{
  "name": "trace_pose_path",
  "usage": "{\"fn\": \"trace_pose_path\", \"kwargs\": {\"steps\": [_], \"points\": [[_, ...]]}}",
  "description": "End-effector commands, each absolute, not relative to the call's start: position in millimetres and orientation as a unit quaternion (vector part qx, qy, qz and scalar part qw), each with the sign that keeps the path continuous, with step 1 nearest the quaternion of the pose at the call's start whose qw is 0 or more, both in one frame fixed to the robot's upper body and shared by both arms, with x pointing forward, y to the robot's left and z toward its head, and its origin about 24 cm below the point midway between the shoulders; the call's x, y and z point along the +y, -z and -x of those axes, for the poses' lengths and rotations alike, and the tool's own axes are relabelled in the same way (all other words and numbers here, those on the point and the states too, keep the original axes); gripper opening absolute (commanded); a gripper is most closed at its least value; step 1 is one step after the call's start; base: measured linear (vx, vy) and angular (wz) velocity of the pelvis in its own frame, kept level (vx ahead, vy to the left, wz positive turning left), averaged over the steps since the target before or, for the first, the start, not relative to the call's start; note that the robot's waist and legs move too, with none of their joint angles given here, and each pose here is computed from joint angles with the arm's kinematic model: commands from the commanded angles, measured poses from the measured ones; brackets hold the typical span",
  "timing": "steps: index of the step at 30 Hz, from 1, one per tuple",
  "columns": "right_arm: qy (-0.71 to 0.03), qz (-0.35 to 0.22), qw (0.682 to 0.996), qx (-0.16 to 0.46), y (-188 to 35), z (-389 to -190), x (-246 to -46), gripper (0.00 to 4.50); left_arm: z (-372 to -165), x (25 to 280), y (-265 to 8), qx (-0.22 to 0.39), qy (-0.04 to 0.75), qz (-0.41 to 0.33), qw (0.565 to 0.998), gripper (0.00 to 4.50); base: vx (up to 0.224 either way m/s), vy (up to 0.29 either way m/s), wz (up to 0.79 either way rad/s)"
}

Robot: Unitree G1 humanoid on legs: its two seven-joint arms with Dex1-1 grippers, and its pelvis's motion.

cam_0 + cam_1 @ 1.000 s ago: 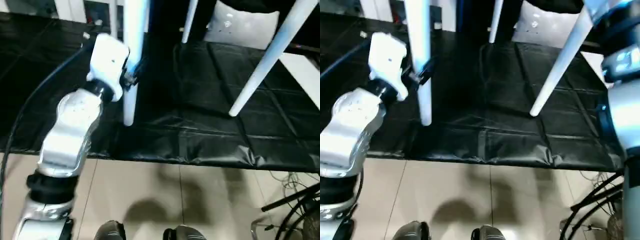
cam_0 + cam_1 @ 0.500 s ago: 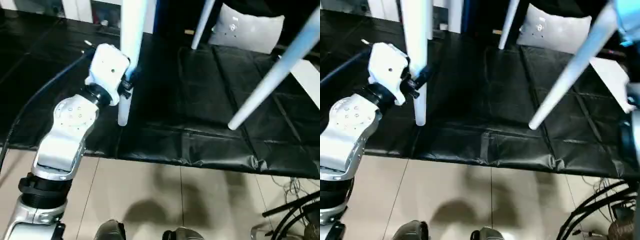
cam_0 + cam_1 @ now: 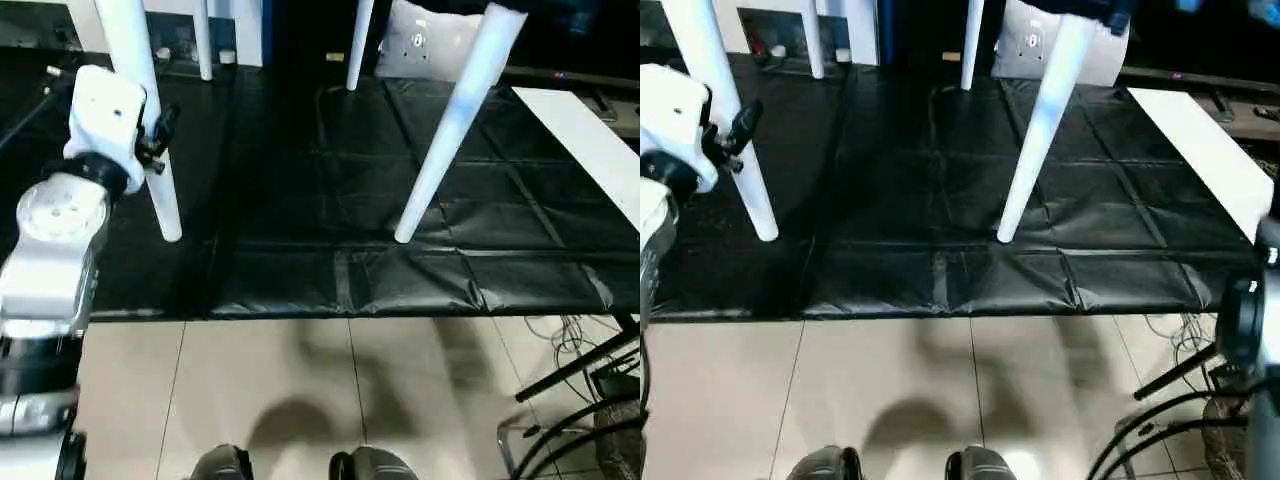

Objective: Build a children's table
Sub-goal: Flip table

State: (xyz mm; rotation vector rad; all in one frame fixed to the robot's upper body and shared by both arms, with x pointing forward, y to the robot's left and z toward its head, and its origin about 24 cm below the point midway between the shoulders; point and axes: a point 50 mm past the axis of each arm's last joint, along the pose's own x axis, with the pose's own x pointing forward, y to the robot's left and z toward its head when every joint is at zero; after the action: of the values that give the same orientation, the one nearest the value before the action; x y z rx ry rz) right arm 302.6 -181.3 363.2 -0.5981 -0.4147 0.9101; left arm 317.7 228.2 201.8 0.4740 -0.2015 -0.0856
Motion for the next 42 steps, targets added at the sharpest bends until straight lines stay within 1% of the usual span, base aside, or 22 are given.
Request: {"fn": "trace_pose_path", "kwargs": {"steps": [1,5,7,10,12,13,15,16,17,18,19,21,22,23,26,32,34,35,36,37,40,42], "points": [[-0.426,0.232,0.848,-0.216,-359.0,-297.3,-182.3,4.43,-309.9,233.5,-198.1,-0.09,0.042,-0.277,0.956,2.27,0.0,0.0,0.0],[-0.427,0.142,0.863,-0.227,-333.0,-290.0,-174.7,4.43,-294.2,237.8,-195.8,-0.133,0.1,-0.181,0.969,2.27,0.0,0.0,0.0],[-0.442,0.083,0.866,-0.219,-306.6,-281.0,-167.2,4.43,-281.7,241.2,-190.0,-0.157,0.154,-0.124,0.968,2.27,0.0,0.0,0.0],[-0.453,0.053,0.866,-0.204,-279.7,-272.3,-163.2,4.43,-272.4,249.8,-179.0,-0.153,0.179,-0.11,0.966,2.27,0.053,-0.02,-0.01],[-0.45,0.031,0.871,-0.196,-267.1,-269.8,-162.7,4.43,-270.6,252.7,-172.5,-0.143,0.185,-0.108,0.966,2.27,0.0,0.0,0.0],[-0.45,0.031,0.871,-0.196,-267.1,-269.8,-162.7,4.43,-270.6,252.7,-172.5,-0.143,0.185,-0.108,0.966,2.27,0.0,0.0,0.0],[-0.437,-0.005,0.882,-0.174,-239.2,-263.2,-159.5,4.43,-268.5,254.0,-157.4,-0.119,0.193,-0.107,0.968,2.27,0.0,0.0,0.0],[-0.437,-0.005,0.882,-0.174,-239.2,-263.2,-159.5,4.43,-268.5,254.0,-157.4,-0.119,0.193,-0.107,0.968,2.27,0.0,0.0,0.0],[-0.438,-0.009,0.883,-0.167,-233.4,-260.5,-158.0,4.5,-267.5,254.3,-154.1,-0.115,0.196,-0.106,0.968,2.57,0.0,0.0,0.0],[-0.434,-0.019,0.889,-0.145,-217.4,-254.8,-155.4,4.5,-262.9,254.3,-145.9,-0.111,0.214,-0.081,0.967,2.57,0.0,0.0,0.0],[-0.434,-0.019,0.889,-0.145,-217.4,-254.8,-155.4,4.5,-262.9,254.3,-145.9,-0.111,0.214,-0.081,0.967,2.65,0.0,0.0,0.0],[-0.424,-0.031,0.898,-0.117,-198.2,-249.9,-153.0,4.5,-258.8,255.0,-133.2,-0.09,0.235,-0.075,0.965,2.83,0.0,0.0,0.0],[-0.424,-0.031,0.898,-0.117,-198.2,-249.9,-153.0,4.5,-258.8,255.0,-133.2,-0.09,0.235,-0.075,0.965,2.97,0.0,0.0,0.0],[-0.42,-0.04,0.9,-0.107,-191.1,-249.0,-152.1,4.5,-257.6,254.9,-126.4,-0.073,0.244,-0.067,0.965,2.97,0.0,0.0,0.0],[-0.422,-0.041,0.902,-0.082,-173.5,-245.2,-145.8,4.5,-255.7,255.7,-109.6,-0.033,0.251,-0.068,0.965,3.26,0.0,0.0,0.0],[-0.413,-0.049,0.907,-0.057,-154.5,-239.0,-140.4,4.5,-254.3,257.5,-98.9,-0.019,0.243,-0.053,0.968,3.8,0.0,0.0,0.0],[-0.414,-0.051,0.908,-0.035,-141.1,-232.2,-139.7,4.5,-244.3,259.6,-88.1,-0.004,0.247,-0.046,0.968,3.95,0.0,0.0,0.0],[-0.414,-0.051,0.908,-0.035,-141.1,-232.2,-139.7,4.5,-244.3,259.6,-88.1,-0.004,0.247,-0.046,0.968,4.06,0.0,0.0,0.0],[-0.409,-0.053,0.911,-0.02,-131.7,-228.2,-140.3,4.5,-236.1,260.5,-81.9,0.006,0.249,-0.036,0.968,4.23,0.0,0.0,0.0],[-0.4,-0.058,0.915,-0.006,-121.2,-223.7,-140.9,4.5,-226.4,263.4,-75.1,0.015,0.239,-0.028,0.97,4.23,0.0,0.0,0.0],[-0.38,-0.074,0.922,0.01,-110.1,-217.5,-140.3,4.5,-211.7,270.8,-63.5,0.034,0.205,-0.032,0.978,4.45,0.0,0.0,0.0],[-0.365,-0.091,0.926,0.042,-93.6,-206.4,-136.7,4.5,-188.2,267.8,-51.7,0.053,0.177,-0.01,0.983,4.45,0.0,0.0,0.0]]}}
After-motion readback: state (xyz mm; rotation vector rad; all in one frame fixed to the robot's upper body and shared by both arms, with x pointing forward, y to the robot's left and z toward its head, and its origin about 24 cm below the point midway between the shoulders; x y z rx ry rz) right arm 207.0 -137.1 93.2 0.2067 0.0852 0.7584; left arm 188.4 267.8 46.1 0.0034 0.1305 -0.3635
